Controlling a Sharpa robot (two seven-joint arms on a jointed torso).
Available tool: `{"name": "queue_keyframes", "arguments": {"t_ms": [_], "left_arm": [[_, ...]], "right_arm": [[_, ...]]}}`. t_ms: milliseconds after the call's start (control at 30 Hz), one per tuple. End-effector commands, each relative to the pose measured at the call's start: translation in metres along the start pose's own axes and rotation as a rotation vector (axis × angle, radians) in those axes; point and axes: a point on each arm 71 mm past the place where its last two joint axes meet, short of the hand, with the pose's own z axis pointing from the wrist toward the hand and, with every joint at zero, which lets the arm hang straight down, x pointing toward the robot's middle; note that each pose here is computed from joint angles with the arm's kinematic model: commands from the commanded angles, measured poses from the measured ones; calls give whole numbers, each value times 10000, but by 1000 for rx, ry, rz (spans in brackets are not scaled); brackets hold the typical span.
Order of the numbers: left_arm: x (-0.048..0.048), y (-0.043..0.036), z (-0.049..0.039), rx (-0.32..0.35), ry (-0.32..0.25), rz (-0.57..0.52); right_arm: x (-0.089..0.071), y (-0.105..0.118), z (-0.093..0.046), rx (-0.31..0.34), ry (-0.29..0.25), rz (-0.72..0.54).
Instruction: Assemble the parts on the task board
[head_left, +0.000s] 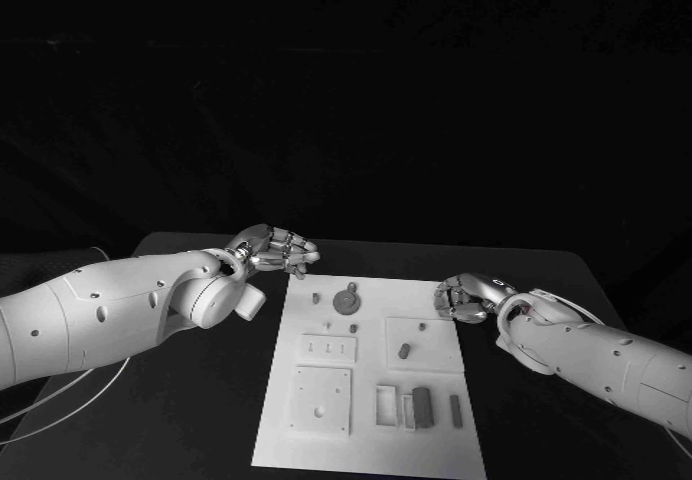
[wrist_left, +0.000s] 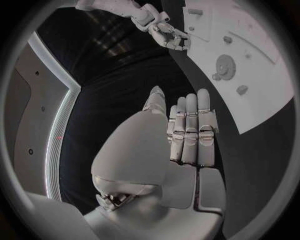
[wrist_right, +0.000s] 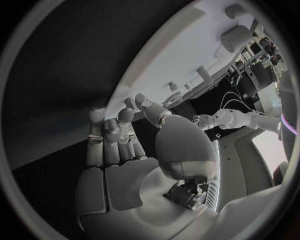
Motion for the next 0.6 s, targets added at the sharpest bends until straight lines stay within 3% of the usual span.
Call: {"name": "queue_keyframes", "arguments": {"t_ms": [33,600], "left_arm": [[19,-26,2,14,14,0],[29,-37,1,16,18,-1]], "right_arm": [[10,14,3,-8,5,-20],[11,42,19,-8,-8,-27]]}}
